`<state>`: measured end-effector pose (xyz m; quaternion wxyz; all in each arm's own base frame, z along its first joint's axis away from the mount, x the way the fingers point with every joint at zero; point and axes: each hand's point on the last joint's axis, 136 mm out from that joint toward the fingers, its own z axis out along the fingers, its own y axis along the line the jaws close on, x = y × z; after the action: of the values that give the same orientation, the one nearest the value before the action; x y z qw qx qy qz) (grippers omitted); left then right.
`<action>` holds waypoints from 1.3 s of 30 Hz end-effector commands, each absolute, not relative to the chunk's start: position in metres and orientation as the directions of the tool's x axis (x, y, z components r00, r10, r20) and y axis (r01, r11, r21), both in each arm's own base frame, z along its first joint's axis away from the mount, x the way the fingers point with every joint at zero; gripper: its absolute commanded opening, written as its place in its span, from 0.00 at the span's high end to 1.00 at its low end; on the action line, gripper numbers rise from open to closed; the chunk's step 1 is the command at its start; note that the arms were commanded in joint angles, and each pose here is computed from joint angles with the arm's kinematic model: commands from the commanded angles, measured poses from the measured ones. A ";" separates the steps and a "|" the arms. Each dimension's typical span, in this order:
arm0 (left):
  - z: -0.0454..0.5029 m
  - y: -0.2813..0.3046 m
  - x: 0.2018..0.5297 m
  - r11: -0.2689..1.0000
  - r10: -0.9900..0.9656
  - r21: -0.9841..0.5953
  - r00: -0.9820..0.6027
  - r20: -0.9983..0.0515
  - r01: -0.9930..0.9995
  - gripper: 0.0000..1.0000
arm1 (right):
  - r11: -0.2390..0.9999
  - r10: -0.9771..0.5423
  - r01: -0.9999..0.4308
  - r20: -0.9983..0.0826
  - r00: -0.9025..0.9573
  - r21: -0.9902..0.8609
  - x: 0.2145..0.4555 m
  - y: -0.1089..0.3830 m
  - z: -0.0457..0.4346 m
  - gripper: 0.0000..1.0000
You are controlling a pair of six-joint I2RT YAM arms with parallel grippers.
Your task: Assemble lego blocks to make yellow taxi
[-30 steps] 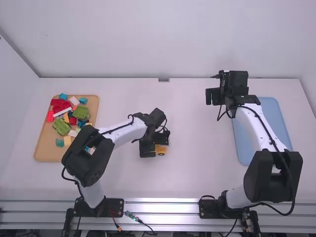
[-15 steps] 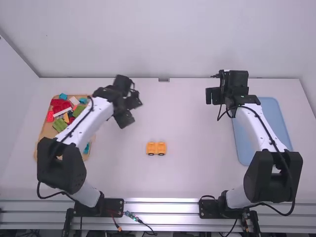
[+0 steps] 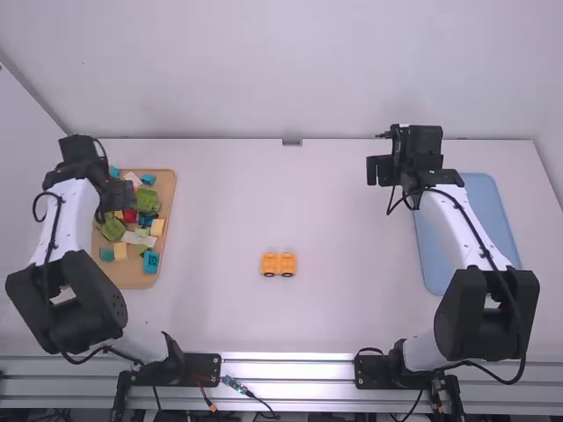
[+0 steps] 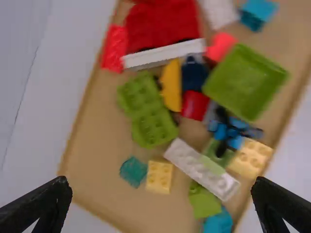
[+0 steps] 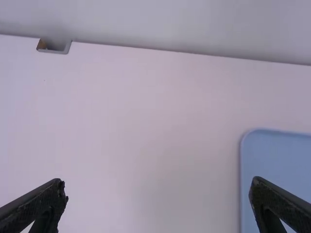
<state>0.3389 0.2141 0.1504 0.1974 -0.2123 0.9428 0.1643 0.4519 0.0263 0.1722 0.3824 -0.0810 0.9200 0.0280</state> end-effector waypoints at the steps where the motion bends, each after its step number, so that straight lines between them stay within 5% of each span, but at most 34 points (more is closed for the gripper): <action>1: 0.141 0.231 0.312 0.743 -0.535 0.149 -0.712 -0.454 -0.653 0.01 | 0.986 -0.122 -0.168 -0.748 -0.653 -0.014 0.454 0.027 0.197 0.01; 8: 0.103 0.204 0.315 0.910 -0.403 -0.087 -0.817 -0.413 -0.405 0.01 | 0.985 -0.123 -0.175 -0.748 -0.652 -0.010 0.454 0.029 0.197 0.01; 20: 0.068 0.208 0.296 0.884 -0.443 -0.029 -0.816 -0.371 -0.467 0.01 | 0.981 -0.124 -0.193 -0.748 -0.652 0.006 0.453 0.033 0.197 0.01; 36: 0.048 0.210 0.295 0.885 -0.464 -0.040 -0.870 -0.167 -0.465 0.01 | 0.980 -0.131 -0.201 -0.749 -0.649 0.004 0.453 0.038 0.197 0.01; 39: 0.048 0.212 0.295 0.880 -0.471 -0.024 -0.867 -0.164 -0.474 0.10 | 0.980 -0.130 -0.200 -0.748 -0.651 0.004 0.453 0.037 0.197 0.01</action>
<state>0.2942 0.2098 0.0482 0.0880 -0.2443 0.9657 0.0016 0.4512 0.0360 0.1727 0.3829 -0.0904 0.9183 0.0428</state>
